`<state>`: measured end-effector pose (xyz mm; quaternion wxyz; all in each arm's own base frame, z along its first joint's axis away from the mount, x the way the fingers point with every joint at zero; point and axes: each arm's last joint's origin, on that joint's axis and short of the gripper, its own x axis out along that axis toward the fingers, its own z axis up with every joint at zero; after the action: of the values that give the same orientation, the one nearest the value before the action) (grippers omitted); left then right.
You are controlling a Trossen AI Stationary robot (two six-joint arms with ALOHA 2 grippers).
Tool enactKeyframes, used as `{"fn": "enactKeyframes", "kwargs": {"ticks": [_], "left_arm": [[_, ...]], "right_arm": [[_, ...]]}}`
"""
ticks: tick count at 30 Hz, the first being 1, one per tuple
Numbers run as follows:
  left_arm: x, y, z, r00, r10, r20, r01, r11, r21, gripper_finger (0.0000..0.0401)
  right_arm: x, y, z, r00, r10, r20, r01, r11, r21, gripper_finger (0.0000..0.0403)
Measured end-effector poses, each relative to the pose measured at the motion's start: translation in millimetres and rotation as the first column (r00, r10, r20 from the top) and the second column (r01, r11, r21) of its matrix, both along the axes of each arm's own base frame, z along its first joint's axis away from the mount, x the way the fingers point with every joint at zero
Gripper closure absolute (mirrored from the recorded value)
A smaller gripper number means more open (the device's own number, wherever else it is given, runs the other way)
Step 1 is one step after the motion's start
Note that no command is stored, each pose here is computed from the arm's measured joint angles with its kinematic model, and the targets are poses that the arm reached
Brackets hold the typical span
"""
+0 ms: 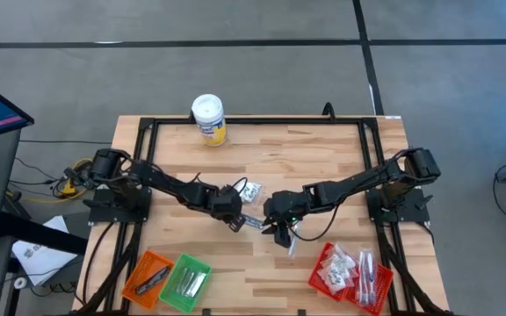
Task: Pick & Place Travel size toiletries
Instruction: Put the black comb into the orange basket
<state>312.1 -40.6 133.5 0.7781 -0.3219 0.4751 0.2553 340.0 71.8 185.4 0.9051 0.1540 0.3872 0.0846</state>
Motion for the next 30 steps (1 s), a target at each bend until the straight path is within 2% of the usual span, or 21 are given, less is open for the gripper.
{"fn": "enactKeyframes", "kwargs": {"ticks": [6, 13, 17, 23, 30], "left_arm": [[9, -8, -8, 0.999, 0.002, 0.046, 0.0, 0.999, -0.039, 0.04], [14, -12, -8, 0.993, 0.039, 0.109, -0.03, 0.996, -0.083, 0.04], [14, -12, -6, 0.992, 0.054, 0.116, -0.043, 0.995, -0.093, 0.04], [12, -18, 13, 0.98, 0.055, 0.19, -0.045, 0.997, -0.06, 0.04], [13, -23, 12, 0.979, 0.04, 0.201, -0.029, 0.998, -0.059, 0.04]], "right_arm": [[-4, -1, 1, 1.0, 0.002, -0.006, -0.002, 1.0, -0.002, 0.0269], [-23, -2, -11, 0.998, -0.053, 0.025, 0.051, 0.996, 0.076, 0.0275], [-26, -3, -11, 0.998, -0.055, 0.04, 0.051, 0.996, 0.08, 0.0273], [-25, -5, -11, 0.997, -0.04, 0.061, 0.037, 0.998, 0.06, 0.0262], [-23, -2, -11, 0.993, -0.059, 0.103, 0.054, 0.997, 0.051, 0.0248]]}}
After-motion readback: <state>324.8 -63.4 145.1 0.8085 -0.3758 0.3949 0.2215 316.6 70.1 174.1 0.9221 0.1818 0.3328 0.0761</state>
